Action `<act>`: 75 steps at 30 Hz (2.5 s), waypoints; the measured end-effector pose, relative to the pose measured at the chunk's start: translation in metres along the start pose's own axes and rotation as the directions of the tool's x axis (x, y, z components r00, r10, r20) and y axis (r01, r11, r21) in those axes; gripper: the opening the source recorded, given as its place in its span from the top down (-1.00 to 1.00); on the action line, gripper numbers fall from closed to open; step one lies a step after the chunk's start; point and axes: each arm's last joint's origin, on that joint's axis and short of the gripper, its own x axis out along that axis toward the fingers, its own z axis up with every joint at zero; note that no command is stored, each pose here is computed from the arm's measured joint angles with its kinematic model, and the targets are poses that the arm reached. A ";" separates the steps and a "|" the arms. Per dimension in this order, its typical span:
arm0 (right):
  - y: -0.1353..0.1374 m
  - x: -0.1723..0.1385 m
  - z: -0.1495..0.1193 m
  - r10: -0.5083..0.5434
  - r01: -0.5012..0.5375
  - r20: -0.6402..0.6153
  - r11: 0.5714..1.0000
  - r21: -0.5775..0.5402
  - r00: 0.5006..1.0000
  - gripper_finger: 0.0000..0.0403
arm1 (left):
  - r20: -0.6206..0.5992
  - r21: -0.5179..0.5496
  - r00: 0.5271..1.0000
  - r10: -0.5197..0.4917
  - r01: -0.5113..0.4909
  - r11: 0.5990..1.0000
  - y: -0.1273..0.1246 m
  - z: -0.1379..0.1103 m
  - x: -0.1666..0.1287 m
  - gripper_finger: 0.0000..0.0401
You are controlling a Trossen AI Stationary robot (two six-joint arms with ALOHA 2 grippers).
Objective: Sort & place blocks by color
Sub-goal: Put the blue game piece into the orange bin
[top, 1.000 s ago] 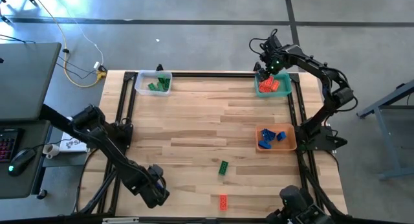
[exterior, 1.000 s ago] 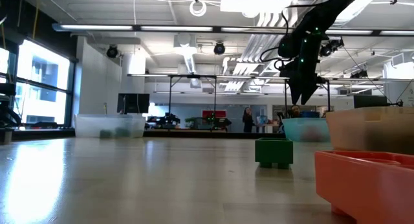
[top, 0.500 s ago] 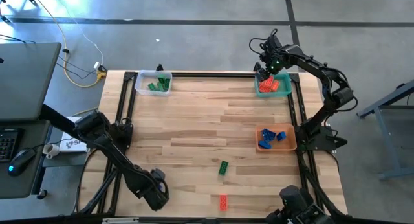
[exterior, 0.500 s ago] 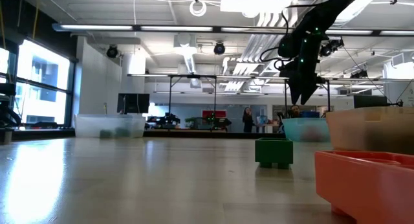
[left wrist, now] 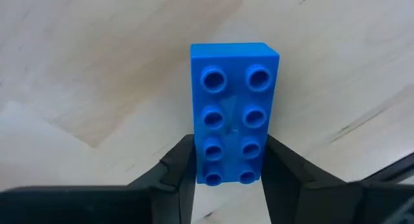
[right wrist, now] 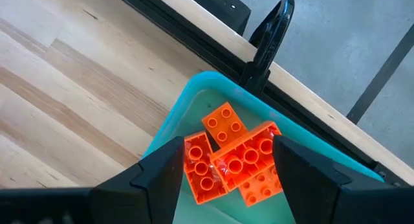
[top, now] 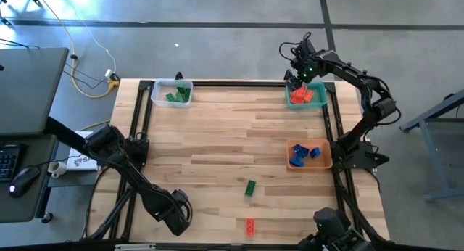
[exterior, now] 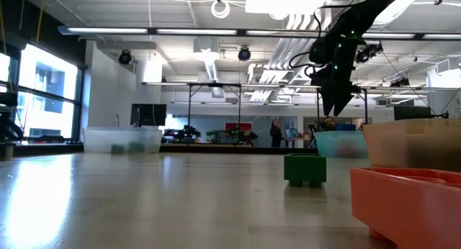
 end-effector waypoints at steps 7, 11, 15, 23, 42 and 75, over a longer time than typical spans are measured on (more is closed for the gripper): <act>0.001 -0.015 0.001 0.033 -0.033 0.078 0.999 -0.009 0.996 -0.10 | 0.015 0.041 0.998 -0.057 0.056 0.998 -0.002 0.011 -0.012 0.47; 0.003 -0.027 0.000 0.077 -0.076 0.130 0.997 -0.010 0.989 -0.10 | 0.040 0.068 0.996 -0.079 0.076 0.995 0.001 0.025 -0.026 0.47; 0.005 -0.036 -0.002 0.143 -0.142 0.163 0.990 -0.020 0.976 -0.10 | 0.094 0.097 0.991 -0.097 0.088 0.991 0.006 0.043 -0.038 0.47; 0.010 -0.046 -0.003 0.260 -0.255 0.196 0.966 -0.051 0.945 -0.10 | 0.173 0.197 0.978 -0.118 0.083 0.977 0.021 0.088 -0.064 0.47; 0.044 -0.048 -0.002 0.337 -0.316 0.174 0.939 -0.137 0.925 -0.10 | 0.398 0.340 0.899 -0.182 0.040 0.940 0.079 0.186 -0.121 0.47; 0.138 -0.066 0.001 0.636 -0.606 0.211 0.772 -0.191 0.743 -0.34 | 0.479 0.633 0.757 -0.445 0.053 0.772 0.172 0.265 -0.167 0.47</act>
